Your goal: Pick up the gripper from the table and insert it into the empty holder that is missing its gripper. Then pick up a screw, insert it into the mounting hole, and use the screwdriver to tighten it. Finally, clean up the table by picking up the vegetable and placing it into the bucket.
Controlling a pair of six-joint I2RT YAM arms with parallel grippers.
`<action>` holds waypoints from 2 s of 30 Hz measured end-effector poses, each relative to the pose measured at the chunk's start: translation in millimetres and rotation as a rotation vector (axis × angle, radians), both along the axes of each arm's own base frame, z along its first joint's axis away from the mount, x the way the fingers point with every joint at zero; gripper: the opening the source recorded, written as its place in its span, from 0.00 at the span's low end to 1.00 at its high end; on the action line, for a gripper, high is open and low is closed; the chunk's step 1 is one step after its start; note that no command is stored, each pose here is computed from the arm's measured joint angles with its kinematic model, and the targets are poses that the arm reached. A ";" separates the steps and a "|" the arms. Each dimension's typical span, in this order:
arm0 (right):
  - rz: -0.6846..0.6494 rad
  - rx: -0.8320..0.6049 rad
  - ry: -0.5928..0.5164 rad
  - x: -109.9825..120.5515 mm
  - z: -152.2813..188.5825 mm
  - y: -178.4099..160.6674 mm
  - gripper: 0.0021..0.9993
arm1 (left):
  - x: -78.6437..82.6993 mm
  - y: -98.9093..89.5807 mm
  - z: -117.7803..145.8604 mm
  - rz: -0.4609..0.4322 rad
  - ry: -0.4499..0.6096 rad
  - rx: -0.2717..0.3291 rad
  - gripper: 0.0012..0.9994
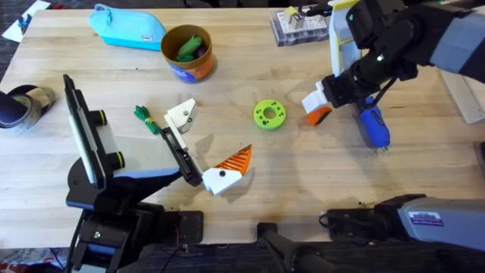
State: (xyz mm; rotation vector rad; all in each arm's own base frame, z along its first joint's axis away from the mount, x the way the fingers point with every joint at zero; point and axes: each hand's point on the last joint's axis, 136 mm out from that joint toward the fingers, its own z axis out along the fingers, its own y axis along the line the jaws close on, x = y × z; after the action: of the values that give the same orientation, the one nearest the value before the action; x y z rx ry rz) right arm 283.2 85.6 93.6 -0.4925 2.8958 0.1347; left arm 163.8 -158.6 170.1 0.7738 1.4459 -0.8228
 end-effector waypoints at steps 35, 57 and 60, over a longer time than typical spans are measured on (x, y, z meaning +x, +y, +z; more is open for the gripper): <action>-0.132 0.009 0.079 -15.0 -2.9 -3.0 0.01 | 0.3 0.4 1.1 0.004 0.008 0.001 0.99; -0.019 0.390 -0.159 -23.3 102.1 47.6 0.01 | 0.3 0.4 1.1 0.004 0.008 0.001 0.99; 0.039 0.521 -0.164 -23.7 116.8 68.9 0.01 | 0.3 0.4 1.1 0.004 0.008 0.001 0.99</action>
State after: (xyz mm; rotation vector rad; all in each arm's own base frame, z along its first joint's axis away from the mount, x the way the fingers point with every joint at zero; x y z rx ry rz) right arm 259.6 154.5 210.4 -0.4349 2.5479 0.7879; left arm 164.1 -158.1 171.2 0.7687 1.4543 -0.8228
